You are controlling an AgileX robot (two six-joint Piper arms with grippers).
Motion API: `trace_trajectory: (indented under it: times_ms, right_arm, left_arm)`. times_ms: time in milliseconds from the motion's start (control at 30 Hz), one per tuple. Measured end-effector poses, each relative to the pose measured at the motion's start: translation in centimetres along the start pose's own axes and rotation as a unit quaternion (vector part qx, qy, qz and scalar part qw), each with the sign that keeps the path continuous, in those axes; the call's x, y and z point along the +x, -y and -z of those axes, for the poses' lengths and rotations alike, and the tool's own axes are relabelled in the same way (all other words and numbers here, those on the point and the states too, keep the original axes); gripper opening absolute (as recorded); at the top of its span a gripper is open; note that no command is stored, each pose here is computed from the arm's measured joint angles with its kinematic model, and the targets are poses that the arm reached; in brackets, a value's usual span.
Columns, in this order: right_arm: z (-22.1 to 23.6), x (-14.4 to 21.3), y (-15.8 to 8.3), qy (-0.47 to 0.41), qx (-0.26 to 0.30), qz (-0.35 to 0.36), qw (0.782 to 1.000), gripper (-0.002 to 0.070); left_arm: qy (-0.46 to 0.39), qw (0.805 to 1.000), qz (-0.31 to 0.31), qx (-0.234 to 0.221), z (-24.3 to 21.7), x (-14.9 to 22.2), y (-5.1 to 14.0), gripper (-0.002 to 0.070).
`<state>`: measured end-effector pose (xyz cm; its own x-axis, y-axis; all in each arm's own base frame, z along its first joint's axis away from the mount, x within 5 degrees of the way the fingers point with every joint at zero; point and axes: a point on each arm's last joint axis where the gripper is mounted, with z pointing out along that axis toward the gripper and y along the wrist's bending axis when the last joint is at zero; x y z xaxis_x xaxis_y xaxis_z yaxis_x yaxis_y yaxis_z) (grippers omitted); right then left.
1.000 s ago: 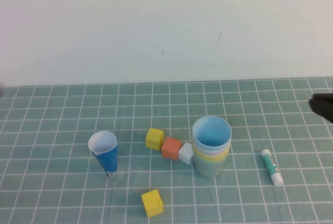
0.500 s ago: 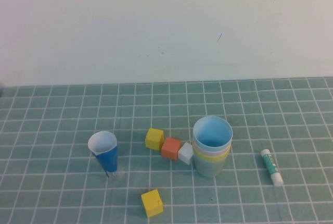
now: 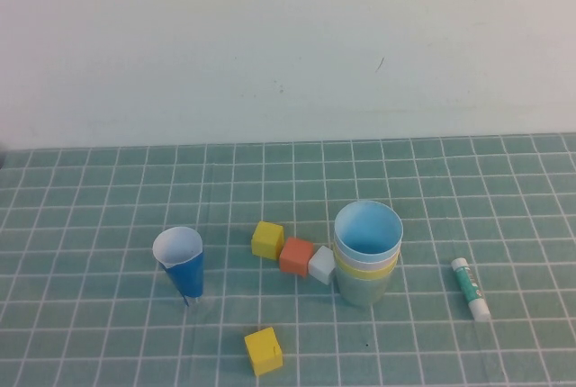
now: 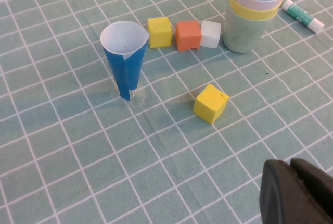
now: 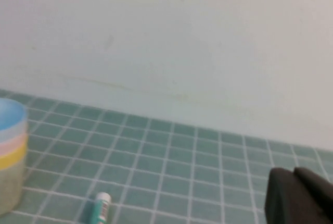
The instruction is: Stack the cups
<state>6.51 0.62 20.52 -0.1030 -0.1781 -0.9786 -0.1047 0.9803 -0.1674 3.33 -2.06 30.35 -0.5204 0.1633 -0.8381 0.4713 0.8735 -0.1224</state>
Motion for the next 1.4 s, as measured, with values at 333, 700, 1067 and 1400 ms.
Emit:
trace_trajectory:
  times_ms: [333,700,1067,1400]
  right_arm:
    - [0.9,3.2,0.6,-0.076,0.086,-0.027,0.993,-0.0003]
    - [0.9,3.7,-0.1,-0.1,0.026,-0.044,0.994,-0.0003]
    - [0.9,3.7,-0.1,-0.1,0.027,-0.047,0.994,-0.0003]
    - [0.9,3.7,-0.1,-0.1,0.027,-0.047,0.994,-0.0003]
  left_arm:
    - [0.0,1.0,0.0,0.0,0.0,0.0,0.0,-0.0003]
    - [0.0,1.0,0.0,0.0,0.0,0.0,0.0,-0.0003]
    - [-0.001,1.0,0.0,0.0,0.0,0.0,0.0,-0.0004]
    - [-0.001,1.0,0.0,0.0,0.0,0.0,0.0,-0.0004]
